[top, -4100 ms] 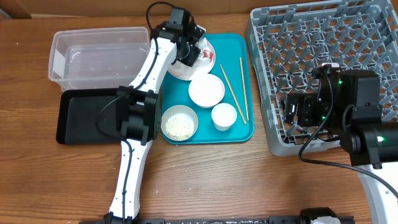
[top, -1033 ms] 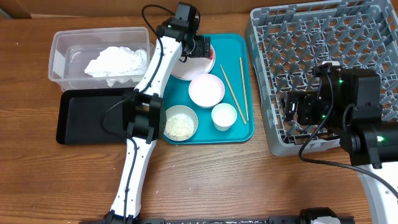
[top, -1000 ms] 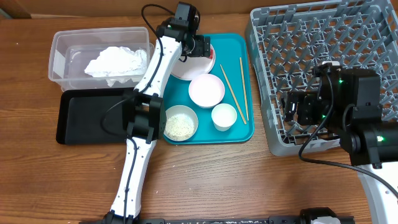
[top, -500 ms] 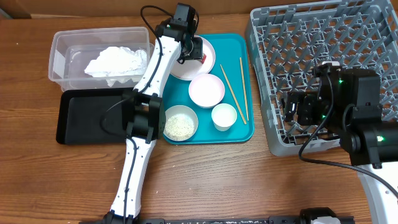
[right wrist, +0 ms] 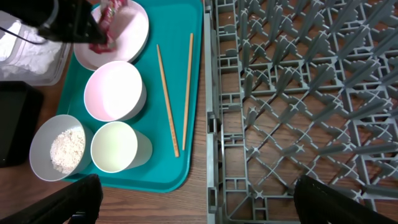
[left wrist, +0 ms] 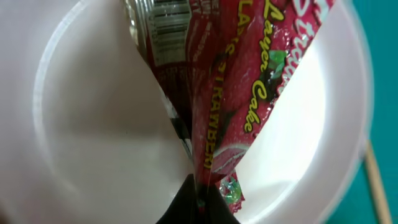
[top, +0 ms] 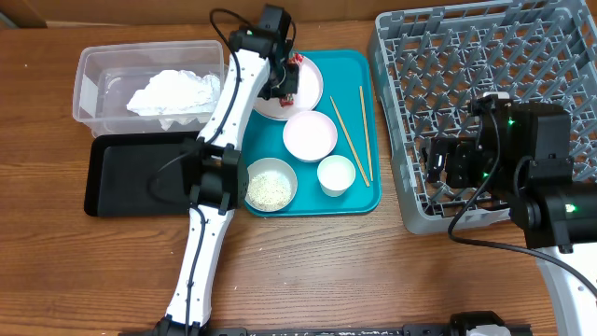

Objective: Sort waste into correct bins and load items into the dishwasher
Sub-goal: 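Grasp the red snack wrapper on the plate with the left gripper, then carry the wrapper left and drop it into the clear bin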

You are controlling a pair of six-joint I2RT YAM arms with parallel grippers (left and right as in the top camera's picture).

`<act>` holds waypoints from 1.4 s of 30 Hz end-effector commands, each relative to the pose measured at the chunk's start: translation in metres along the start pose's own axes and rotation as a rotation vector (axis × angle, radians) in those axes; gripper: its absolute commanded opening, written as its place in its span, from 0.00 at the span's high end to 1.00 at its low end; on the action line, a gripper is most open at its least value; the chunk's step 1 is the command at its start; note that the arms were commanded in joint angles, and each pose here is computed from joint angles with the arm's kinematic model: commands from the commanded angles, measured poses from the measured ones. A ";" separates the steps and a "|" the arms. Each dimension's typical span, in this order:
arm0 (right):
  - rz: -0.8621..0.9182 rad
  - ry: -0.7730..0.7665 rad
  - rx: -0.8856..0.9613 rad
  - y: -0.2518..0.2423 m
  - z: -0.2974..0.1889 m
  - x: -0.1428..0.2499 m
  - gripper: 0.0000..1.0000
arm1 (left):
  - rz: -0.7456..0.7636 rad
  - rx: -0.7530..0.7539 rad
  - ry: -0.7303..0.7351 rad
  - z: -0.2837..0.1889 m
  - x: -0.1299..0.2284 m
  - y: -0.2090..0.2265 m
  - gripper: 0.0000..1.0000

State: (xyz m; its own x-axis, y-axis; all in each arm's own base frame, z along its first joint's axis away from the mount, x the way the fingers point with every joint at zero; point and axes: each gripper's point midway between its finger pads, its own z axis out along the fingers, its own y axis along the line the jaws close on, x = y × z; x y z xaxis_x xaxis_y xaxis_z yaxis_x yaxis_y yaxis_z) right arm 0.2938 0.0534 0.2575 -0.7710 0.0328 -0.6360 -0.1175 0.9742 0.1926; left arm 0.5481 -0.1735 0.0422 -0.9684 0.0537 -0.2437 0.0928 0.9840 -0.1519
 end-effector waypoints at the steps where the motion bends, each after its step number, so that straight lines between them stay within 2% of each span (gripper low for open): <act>1: -0.006 -0.033 -0.012 0.005 -0.008 -0.010 0.00 | 0.033 0.013 -0.169 -0.081 -0.034 0.006 0.96; 5: -0.006 -0.033 -0.013 0.005 -0.008 -0.010 0.00 | 0.002 -0.033 -0.277 -0.159 -0.038 0.028 0.96; 6: -0.006 -0.033 -0.012 0.005 -0.008 -0.010 0.00 | -0.031 -0.075 -0.301 -0.184 -0.034 0.046 0.96; 9: -0.007 -0.034 -0.012 0.005 -0.008 -0.010 0.00 | -0.140 -0.159 -0.298 -0.207 -0.024 0.083 0.96; 13: -0.006 -0.034 -0.013 0.005 -0.008 -0.010 0.00 | -0.302 -0.223 -0.241 -0.206 -0.008 0.137 0.96; 18: -0.006 -0.033 -0.013 0.005 -0.008 -0.010 0.00 | -0.443 -0.203 -0.127 -0.181 0.009 0.177 0.96; 21: -0.006 -0.032 -0.013 0.005 -0.008 -0.010 0.00 | -0.477 -0.221 -0.057 -0.165 0.021 0.194 0.96; 22: -0.006 -0.032 -0.013 0.005 -0.008 -0.010 0.00 | -0.488 -0.223 -0.038 -0.161 0.025 0.199 0.89; 24: -0.006 -0.032 -0.013 0.005 -0.008 -0.010 0.00 | -0.514 -0.225 -0.027 -0.160 0.029 0.211 0.26; 25: -0.006 -0.032 -0.013 0.005 -0.008 -0.010 0.00 | -0.519 -0.215 -0.033 -0.161 0.028 0.212 0.09; 26: -0.006 -0.032 -0.013 0.005 -0.008 -0.010 0.00 | -0.521 -0.196 -0.044 -0.163 0.026 0.213 0.00; 30: -0.005 -0.029 -0.013 0.005 -0.008 -0.009 0.00 | -0.468 -0.087 -0.087 -0.179 0.018 0.204 0.00; 34: -0.005 -0.027 -0.013 0.005 -0.008 -0.009 0.00 | -0.385 0.053 -0.185 -0.215 0.005 0.182 0.00; 42: -0.005 -0.022 -0.024 0.007 -0.008 -0.007 0.00 | -0.242 0.066 -0.386 -0.326 0.018 0.139 0.00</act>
State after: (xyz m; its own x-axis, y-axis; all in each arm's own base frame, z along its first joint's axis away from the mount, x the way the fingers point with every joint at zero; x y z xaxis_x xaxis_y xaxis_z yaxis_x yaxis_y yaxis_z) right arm 0.2921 0.0535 0.2560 -0.7773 0.0326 -0.6282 -0.1162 0.9740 0.1944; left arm 0.4996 0.0435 0.2486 -0.8576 -0.3485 -0.3783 -0.2469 0.9241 -0.2917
